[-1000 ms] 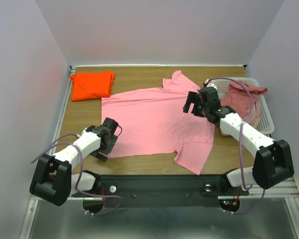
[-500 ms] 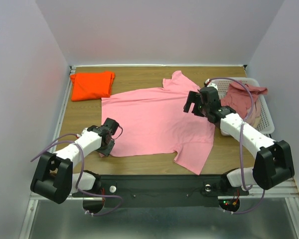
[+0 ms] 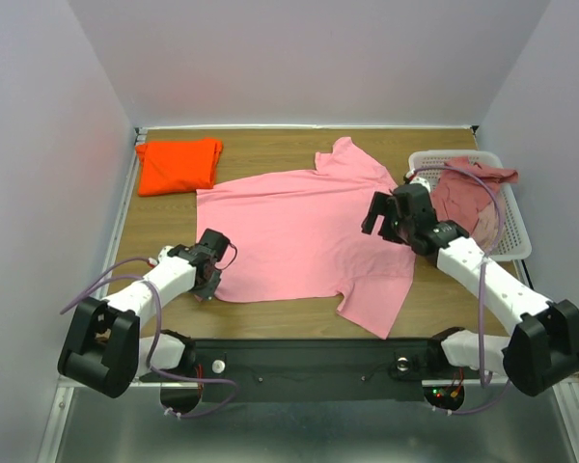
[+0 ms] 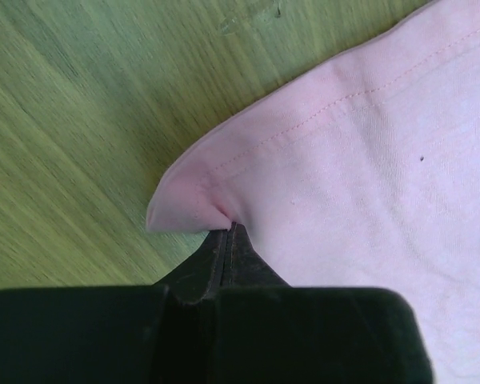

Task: Fold and stack the t-shirts
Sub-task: Fold the tshirt

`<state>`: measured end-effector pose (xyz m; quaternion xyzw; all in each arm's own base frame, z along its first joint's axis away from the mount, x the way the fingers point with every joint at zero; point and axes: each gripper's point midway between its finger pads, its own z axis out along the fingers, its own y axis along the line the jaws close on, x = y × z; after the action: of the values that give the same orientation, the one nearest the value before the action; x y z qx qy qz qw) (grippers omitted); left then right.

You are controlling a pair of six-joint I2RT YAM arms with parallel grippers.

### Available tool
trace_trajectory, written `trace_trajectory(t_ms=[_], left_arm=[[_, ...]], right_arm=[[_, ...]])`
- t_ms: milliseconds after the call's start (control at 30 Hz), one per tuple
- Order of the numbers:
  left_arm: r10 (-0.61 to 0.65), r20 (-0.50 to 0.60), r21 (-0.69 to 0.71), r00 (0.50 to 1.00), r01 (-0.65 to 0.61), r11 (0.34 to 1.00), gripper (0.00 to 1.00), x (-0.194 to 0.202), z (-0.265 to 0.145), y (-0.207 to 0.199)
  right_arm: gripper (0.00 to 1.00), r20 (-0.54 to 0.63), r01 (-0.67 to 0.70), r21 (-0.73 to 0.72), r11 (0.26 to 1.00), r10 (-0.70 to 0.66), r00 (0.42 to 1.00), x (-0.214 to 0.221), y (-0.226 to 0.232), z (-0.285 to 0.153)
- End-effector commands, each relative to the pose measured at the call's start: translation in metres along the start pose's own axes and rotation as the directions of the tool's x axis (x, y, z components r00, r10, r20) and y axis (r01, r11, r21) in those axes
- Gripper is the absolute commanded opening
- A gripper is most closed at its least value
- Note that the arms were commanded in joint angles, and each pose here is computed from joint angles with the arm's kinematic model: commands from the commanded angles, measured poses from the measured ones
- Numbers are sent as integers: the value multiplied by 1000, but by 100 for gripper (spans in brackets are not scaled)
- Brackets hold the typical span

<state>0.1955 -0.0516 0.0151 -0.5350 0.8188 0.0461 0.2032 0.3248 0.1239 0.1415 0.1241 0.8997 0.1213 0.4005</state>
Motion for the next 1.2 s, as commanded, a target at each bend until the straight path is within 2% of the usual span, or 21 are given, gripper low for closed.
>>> trace_trajectory(t_ms=[0, 33, 67, 133, 167, 233, 367, 500, 533, 633, 733, 933, 1133, 1167], left_arm=[[34, 32, 16, 999, -35, 999, 0, -4, 6, 4], [57, 34, 29, 998, -58, 998, 0, -4, 5, 3], [65, 35, 36, 997, -66, 997, 0, -4, 5, 2], [82, 43, 50, 996, -84, 995, 0, -5, 5, 1], [84, 41, 63, 996, -87, 994, 0, -5, 4, 0], [95, 42, 83, 995, -98, 992, 0, -5, 3, -1], [106, 34, 110, 994, -109, 988, 0, -3, 2, -1], [103, 27, 139, 994, -106, 985, 0, -1, 0, -2], [101, 24, 147, 995, -103, 984, 0, -1, -1, -3], [93, 19, 158, 996, -95, 983, 0, 0, -2, -4], [98, 13, 155, 995, -99, 983, 0, 1, -2, -4], [104, 4, 146, 995, -104, 984, 0, 3, -1, -3], [100, 1, 142, 995, -99, 985, 0, 4, 0, -2], [99, 0, 140, 995, -98, 985, 0, 4, 0, -2]], right_arm=[[100, -116, 18, 0, 1000, -18, 993, 39, 4, -28], [100, -134, 26, 10, 1000, -25, 991, 48, 8, -34], [100, -175, 99, 35, 994, -92, 980, 69, 12, -44], [100, -209, 96, 97, 991, -74, 975, 91, 9, -53], [100, -257, 145, 149, 978, -103, 961, 111, -4, -63], [99, -303, 114, 189, 975, -52, 952, 135, -13, -71], [96, -433, 142, 241, 960, -24, 901, 194, -35, -90], [95, -451, 147, 293, 945, 1, 893, 213, -46, -104], [94, -441, 110, 311, 944, 40, 896, 216, -49, -106], [88, -459, 83, 332, 940, 84, 885, 232, -65, -107], [83, -472, 66, 315, 947, 96, 876, 242, -63, -101], [63, -468, 94, 293, 951, 57, 882, 250, -56, -81], [39, -460, 118, 292, 949, 31, 887, 249, -56, -75], [32, -453, 113, 288, 951, 31, 891, 248, -55, -75]])
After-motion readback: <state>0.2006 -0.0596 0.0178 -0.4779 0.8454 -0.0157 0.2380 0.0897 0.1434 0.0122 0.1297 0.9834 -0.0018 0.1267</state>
